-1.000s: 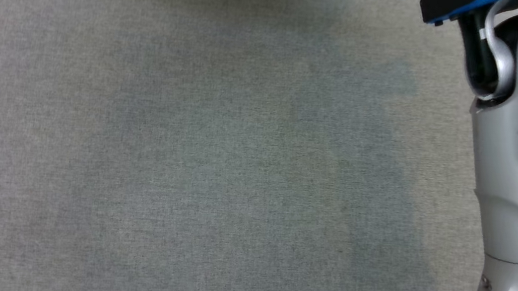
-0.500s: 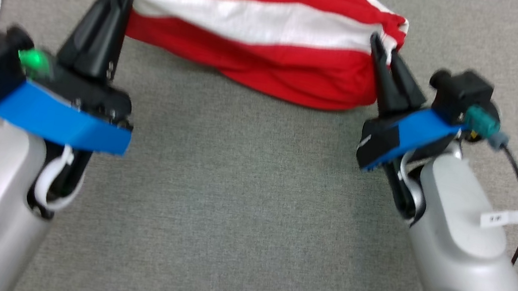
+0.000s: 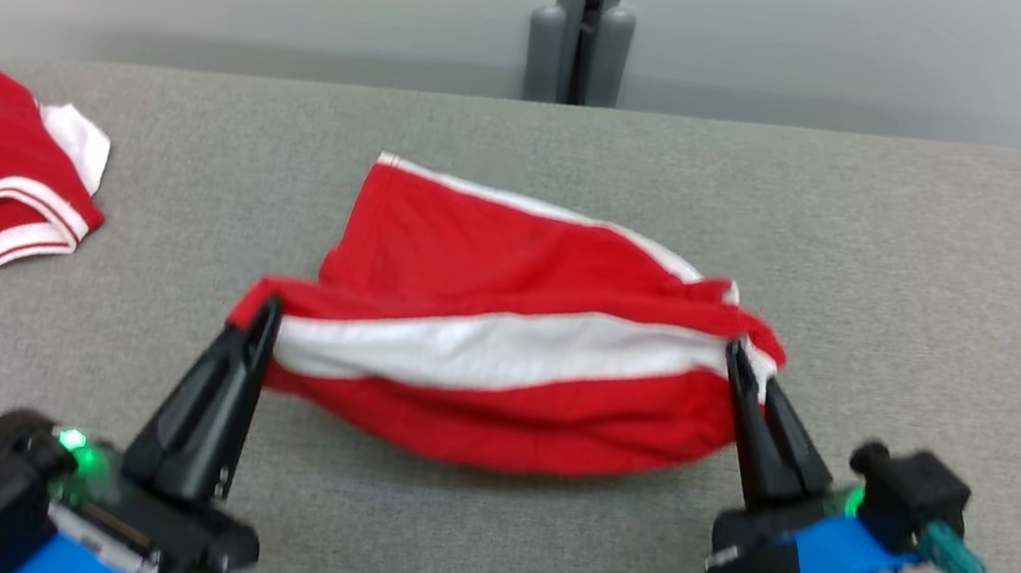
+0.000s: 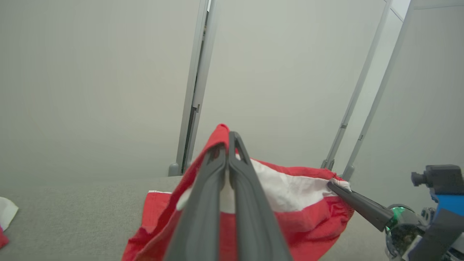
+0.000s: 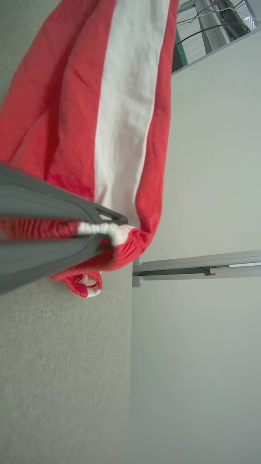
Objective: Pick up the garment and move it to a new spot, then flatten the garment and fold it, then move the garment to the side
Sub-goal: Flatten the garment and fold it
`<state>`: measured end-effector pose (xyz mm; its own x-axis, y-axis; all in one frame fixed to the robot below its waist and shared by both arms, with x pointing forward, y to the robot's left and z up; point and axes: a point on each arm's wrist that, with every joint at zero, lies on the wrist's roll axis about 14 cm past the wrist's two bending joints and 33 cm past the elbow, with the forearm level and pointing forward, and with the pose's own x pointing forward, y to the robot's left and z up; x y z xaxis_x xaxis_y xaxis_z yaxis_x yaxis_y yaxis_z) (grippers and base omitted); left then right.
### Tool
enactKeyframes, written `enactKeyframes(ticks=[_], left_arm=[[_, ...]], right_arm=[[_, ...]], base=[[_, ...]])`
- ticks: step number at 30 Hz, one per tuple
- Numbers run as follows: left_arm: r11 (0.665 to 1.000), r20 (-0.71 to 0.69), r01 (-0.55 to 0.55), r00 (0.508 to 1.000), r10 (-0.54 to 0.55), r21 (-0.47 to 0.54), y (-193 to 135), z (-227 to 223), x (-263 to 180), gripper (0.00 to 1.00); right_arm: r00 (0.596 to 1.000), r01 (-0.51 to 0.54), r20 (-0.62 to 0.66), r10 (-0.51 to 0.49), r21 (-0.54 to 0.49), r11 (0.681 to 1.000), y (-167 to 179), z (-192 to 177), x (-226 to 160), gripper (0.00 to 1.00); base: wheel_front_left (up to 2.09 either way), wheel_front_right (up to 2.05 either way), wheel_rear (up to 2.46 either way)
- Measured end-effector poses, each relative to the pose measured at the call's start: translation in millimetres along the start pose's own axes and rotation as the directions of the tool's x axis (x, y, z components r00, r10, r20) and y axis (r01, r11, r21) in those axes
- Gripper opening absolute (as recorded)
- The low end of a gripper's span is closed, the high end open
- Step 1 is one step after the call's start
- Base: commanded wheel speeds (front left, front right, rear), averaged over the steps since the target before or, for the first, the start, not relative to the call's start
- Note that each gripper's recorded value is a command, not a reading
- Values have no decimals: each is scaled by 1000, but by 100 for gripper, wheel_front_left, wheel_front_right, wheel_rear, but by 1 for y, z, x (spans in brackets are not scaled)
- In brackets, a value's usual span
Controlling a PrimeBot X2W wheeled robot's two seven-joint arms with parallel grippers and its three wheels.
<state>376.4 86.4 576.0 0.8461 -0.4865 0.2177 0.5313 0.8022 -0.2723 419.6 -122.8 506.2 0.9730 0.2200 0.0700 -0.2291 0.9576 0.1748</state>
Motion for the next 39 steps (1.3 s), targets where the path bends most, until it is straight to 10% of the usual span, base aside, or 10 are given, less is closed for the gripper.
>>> enactKeyframes(ticks=[13,39], left_arm=[[992,-259,-69,965,39,-107,6,-59,-23,0],[999,-520,-43,853,48,21,110,-197,123,0]], right_arm=[[963,113,-254,-93,67,991,-13,-42,-65,0],[935,156,-327,-138,31,987,-70,-116,38,0]], base=[[0,0,0],[0,0,0]])
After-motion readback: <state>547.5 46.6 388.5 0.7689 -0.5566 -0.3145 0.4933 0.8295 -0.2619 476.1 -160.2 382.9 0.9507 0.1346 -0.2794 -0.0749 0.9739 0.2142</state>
